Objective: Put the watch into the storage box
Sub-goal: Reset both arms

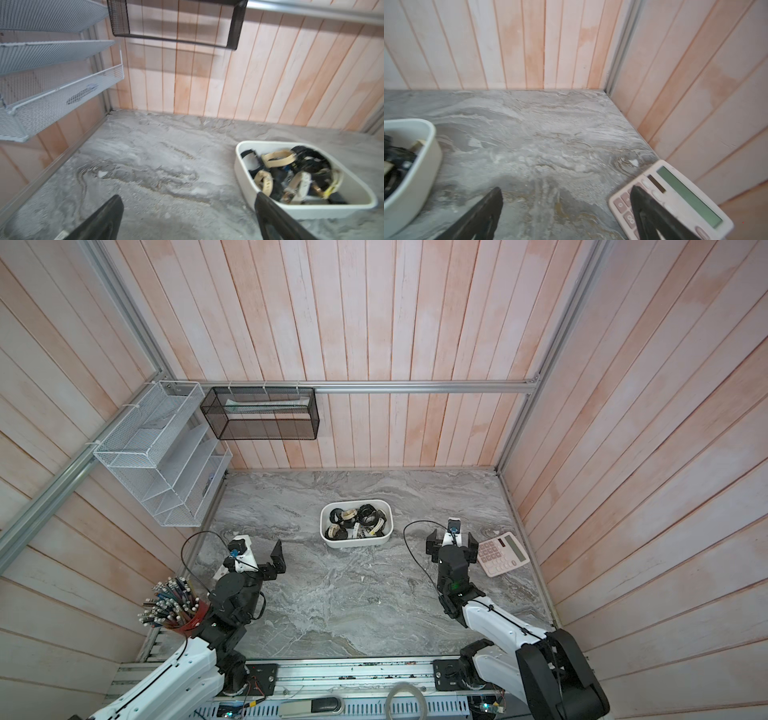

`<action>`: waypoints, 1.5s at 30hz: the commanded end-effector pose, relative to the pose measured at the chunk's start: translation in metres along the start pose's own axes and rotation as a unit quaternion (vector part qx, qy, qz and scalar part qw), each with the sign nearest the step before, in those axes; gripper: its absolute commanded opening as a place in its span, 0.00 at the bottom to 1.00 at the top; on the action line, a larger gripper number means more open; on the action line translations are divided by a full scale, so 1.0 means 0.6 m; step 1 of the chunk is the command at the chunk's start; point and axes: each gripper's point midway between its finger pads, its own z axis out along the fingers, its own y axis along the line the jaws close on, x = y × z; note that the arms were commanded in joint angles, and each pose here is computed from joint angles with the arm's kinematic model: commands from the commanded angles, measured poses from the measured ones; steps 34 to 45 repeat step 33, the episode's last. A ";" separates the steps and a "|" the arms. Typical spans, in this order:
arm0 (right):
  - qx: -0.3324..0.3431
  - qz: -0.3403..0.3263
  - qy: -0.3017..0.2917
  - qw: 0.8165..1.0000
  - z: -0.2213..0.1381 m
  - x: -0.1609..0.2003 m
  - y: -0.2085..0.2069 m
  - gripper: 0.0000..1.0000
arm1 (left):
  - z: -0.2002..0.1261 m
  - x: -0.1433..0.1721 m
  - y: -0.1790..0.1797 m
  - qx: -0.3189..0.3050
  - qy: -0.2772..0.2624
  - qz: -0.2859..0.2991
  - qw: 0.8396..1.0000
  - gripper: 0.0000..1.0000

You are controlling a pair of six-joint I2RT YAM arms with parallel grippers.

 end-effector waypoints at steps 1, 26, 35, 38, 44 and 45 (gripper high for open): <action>0.054 0.015 -0.062 0.997 0.009 -0.023 -0.052 0.98 | 0.010 -0.033 0.050 -0.071 -0.066 0.037 0.995 1.00; 0.001 0.057 -0.045 0.997 0.083 0.036 -0.075 0.98 | 0.167 0.062 0.105 -0.049 0.015 0.000 0.999 1.00; -0.008 0.061 -0.040 0.997 0.087 0.038 -0.073 0.98 | 0.168 0.064 0.104 -0.047 0.017 -0.001 0.999 1.00; -0.008 0.061 -0.040 0.997 0.087 0.038 -0.073 0.98 | 0.168 0.064 0.104 -0.047 0.017 -0.001 0.999 1.00; -0.008 0.061 -0.040 0.997 0.087 0.038 -0.073 0.98 | 0.168 0.064 0.104 -0.047 0.017 -0.001 0.999 1.00; -0.008 0.061 -0.040 0.997 0.087 0.038 -0.073 0.98 | 0.168 0.064 0.104 -0.047 0.017 -0.001 0.999 1.00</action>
